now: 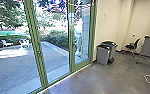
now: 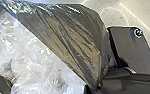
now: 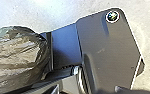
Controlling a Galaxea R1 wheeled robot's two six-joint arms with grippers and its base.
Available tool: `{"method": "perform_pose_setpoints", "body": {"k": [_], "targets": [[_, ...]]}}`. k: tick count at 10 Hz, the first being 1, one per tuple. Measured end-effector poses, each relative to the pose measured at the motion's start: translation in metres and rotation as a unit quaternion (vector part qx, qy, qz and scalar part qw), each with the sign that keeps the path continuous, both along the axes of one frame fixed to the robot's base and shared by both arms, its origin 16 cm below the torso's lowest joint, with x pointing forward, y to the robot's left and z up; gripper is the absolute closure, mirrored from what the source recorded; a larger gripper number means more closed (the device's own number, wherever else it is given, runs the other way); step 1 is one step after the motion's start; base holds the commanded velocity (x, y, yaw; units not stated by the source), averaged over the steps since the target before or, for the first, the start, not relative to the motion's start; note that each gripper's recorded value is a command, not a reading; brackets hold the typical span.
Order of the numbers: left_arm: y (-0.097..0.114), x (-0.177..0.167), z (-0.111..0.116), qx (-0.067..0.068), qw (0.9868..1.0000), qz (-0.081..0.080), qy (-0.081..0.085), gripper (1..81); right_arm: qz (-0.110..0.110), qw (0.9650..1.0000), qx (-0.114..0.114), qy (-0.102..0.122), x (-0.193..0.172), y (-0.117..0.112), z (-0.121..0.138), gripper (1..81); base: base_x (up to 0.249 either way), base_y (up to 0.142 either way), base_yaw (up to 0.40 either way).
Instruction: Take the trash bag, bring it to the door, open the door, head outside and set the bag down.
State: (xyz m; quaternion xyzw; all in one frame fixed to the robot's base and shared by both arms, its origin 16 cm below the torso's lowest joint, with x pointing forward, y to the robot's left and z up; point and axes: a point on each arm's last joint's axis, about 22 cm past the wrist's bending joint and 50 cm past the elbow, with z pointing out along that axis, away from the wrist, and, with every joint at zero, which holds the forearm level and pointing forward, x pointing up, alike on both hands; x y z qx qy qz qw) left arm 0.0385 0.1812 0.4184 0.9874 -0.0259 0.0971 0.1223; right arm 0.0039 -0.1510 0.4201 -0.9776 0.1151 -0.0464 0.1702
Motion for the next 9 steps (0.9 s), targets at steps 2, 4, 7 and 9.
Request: {"method": "perform_pose_setpoints", "body": {"k": [2, 4, 7, 9], "targets": [[-0.0003, 0.0016, 0.0002, 0.000, 1.0000, 0.000, -0.001, 81.1, 0.000, 1.0000, 0.000, 0.000, -0.0005, 0.0000, 0.0000, 1.0, 0.160, 0.000, 0.000], [-0.0004, 0.0015, 0.0002, 0.000, 1.0000, -0.002, -0.002, 81.1, 0.000, 1.0000, 0.000, 0.000, -0.0005, 0.0004, 0.0000, 1.0, 0.160, 0.000, 0.000], [-0.0001, 0.0015, 0.0002, 0.000, 1.0000, -0.002, -0.002, 81.1, 0.000, 1.0000, 0.000, 0.000, -0.0005, 0.0004, 0.0000, 1.0, 0.159, -0.021, 0.000], [0.0011, 0.0010, 0.0000, 0.002, 1.0000, -0.005, -0.002, 81.1, 0.000, 1.0000, 0.002, 0.000, -0.0005, 0.0025, 0.0003, 1.0, 0.160, -0.065, 0.000]]}}
